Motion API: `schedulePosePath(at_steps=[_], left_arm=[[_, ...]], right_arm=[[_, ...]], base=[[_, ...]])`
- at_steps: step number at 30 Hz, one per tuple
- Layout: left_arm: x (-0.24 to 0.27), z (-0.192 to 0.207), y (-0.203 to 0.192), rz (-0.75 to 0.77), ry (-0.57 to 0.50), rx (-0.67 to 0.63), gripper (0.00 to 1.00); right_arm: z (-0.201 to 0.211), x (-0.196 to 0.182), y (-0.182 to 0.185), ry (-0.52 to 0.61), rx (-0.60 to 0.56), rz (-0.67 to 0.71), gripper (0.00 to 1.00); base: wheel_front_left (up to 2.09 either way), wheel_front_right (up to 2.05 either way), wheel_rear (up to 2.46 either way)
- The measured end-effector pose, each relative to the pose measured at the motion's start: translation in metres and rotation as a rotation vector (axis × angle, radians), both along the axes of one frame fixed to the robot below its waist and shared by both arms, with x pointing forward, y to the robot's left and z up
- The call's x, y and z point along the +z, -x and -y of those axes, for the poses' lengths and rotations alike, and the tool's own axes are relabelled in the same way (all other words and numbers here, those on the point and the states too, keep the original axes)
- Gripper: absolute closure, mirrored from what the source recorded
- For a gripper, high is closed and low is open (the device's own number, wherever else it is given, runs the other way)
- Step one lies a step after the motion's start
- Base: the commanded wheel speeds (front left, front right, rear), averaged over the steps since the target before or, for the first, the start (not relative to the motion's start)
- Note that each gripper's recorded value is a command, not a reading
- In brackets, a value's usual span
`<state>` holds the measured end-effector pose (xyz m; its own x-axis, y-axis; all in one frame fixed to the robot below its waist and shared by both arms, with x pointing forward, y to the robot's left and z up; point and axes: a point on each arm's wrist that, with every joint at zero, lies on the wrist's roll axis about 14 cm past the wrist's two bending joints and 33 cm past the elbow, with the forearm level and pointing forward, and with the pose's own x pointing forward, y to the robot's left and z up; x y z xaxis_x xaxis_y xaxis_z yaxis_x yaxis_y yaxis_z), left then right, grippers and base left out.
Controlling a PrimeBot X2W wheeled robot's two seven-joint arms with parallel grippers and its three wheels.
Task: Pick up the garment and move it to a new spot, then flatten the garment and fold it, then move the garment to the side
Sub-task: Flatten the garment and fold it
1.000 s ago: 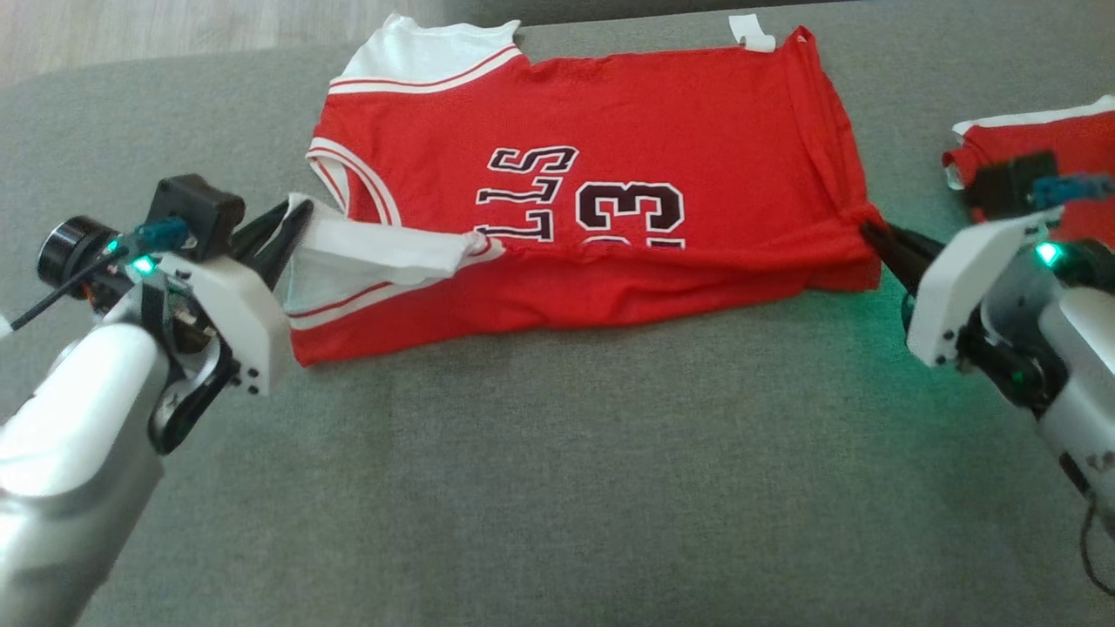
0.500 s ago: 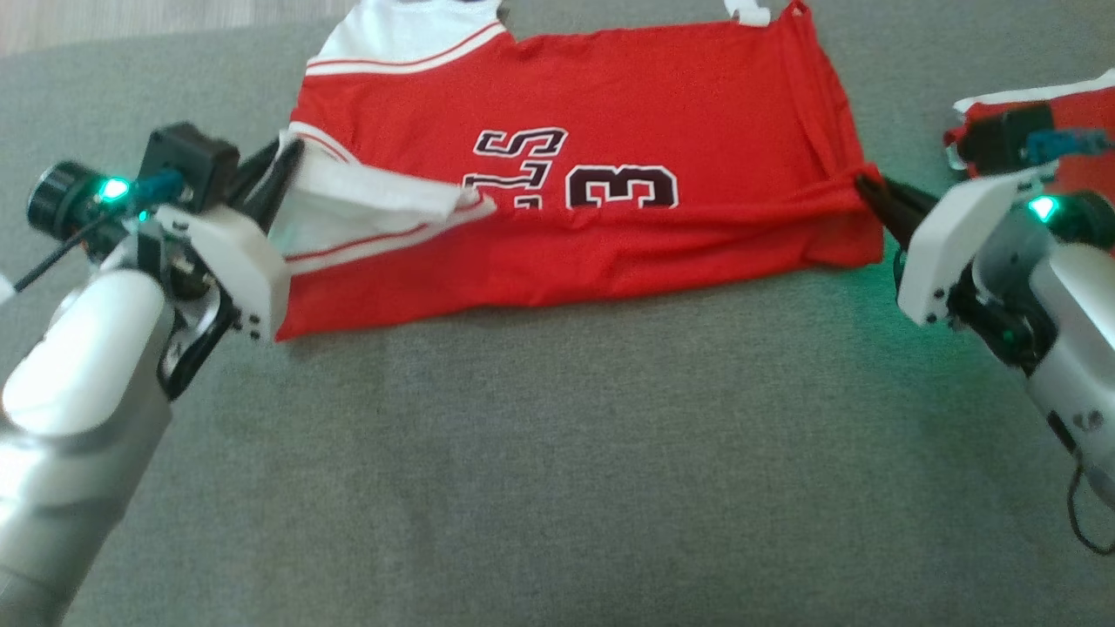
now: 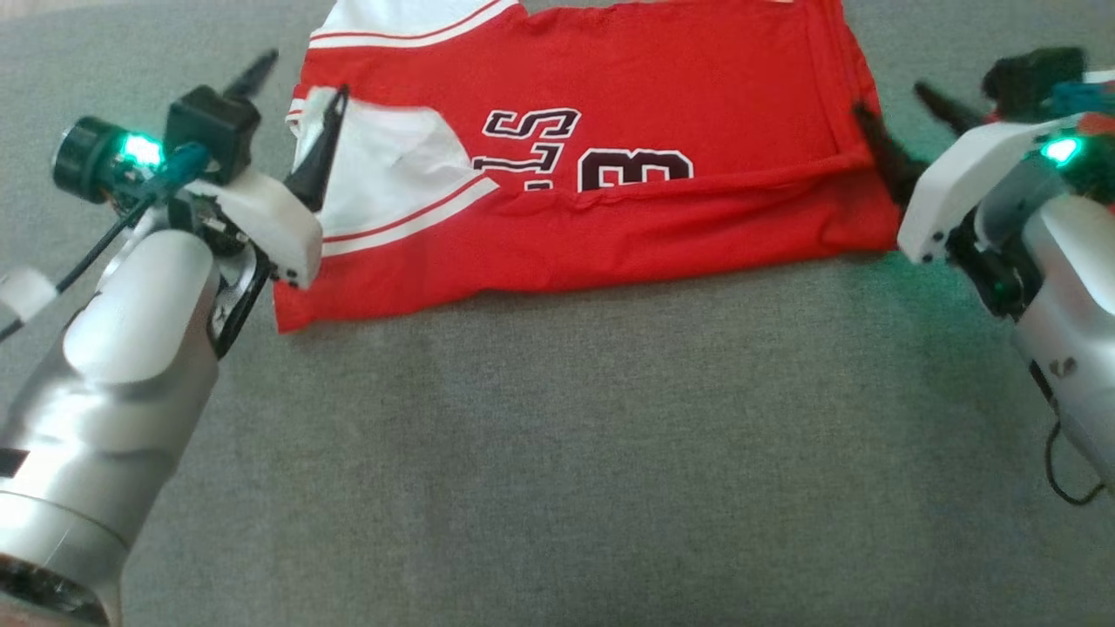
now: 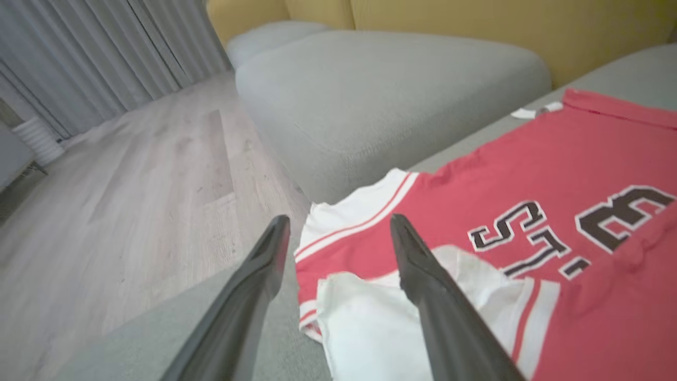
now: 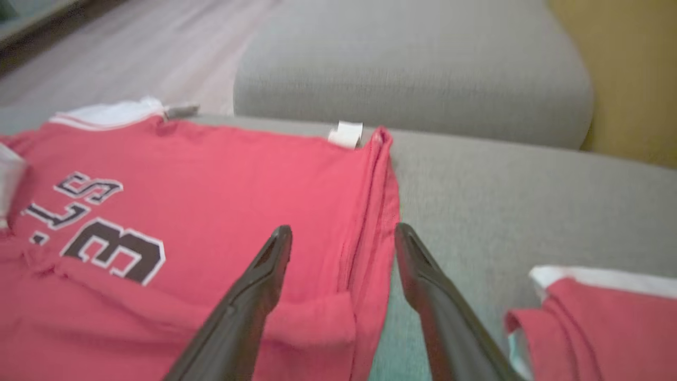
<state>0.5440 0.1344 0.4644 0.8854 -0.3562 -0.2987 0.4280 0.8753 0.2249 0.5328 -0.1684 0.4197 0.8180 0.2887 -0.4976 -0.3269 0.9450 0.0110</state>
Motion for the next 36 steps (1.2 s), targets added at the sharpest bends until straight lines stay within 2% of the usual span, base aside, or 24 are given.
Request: schedulePosePath(at_steps=[5, 8, 11, 15, 18, 21, 25, 30, 36], left_arm=[[0.049, -0.008, -0.010, 0.203, 0.115, 0.098, 0.00], [0.082, -0.010, -0.008, 0.296, 0.196, 0.153, 0.00], [0.105, -0.011, 0.008, 0.365, 0.284, 0.200, 0.00], [0.100, -0.015, 0.046, 0.377, 0.357, 0.258, 0.00], [0.083, -0.018, 0.078, 0.350, 0.380, 0.304, 0.00], [0.072, -0.019, 0.102, 0.336, 0.385, 0.332, 0.00], [0.057, -0.022, 0.124, 0.307, 0.384, 0.367, 0.00], [0.039, -0.024, 0.138, 0.260, 0.397, 0.397, 0.00], [0.032, -0.023, 0.135, 0.243, 0.399, 0.398, 0.00]], right_arm=[[0.004, 0.050, -0.016, -0.115, -0.078, 0.256, 0.00], [0.003, 0.077, -0.017, -0.177, -0.116, 0.354, 0.00], [0.003, 0.105, -0.014, -0.268, -0.170, 0.435, 0.00], [0.001, 0.136, 0.006, -0.356, -0.216, 0.557, 0.00], [-0.004, 0.123, 0.037, -0.401, -0.270, 0.563, 0.00], [-0.020, 0.098, 0.071, -0.359, -0.249, 0.526, 0.00], [-0.014, 0.079, 0.102, -0.329, -0.272, 0.500, 0.00], [-0.016, 0.062, 0.124, -0.368, -0.292, 0.453, 0.00], [-0.013, 0.062, 0.127, -0.373, -0.303, 0.455, 0.00]], base=[[0.00, 0.00, 0.00], [0.00, 0.00, 0.00], [0.00, 0.00, 0.00], [0.00, 0.00, 0.00], [0.00, 0.00, 0.00], [0.00, 0.00, 0.00], [0.00, 0.00, 0.00], [0.00, 0.00, 0.00], [0.00, 0.00, 0.00]])
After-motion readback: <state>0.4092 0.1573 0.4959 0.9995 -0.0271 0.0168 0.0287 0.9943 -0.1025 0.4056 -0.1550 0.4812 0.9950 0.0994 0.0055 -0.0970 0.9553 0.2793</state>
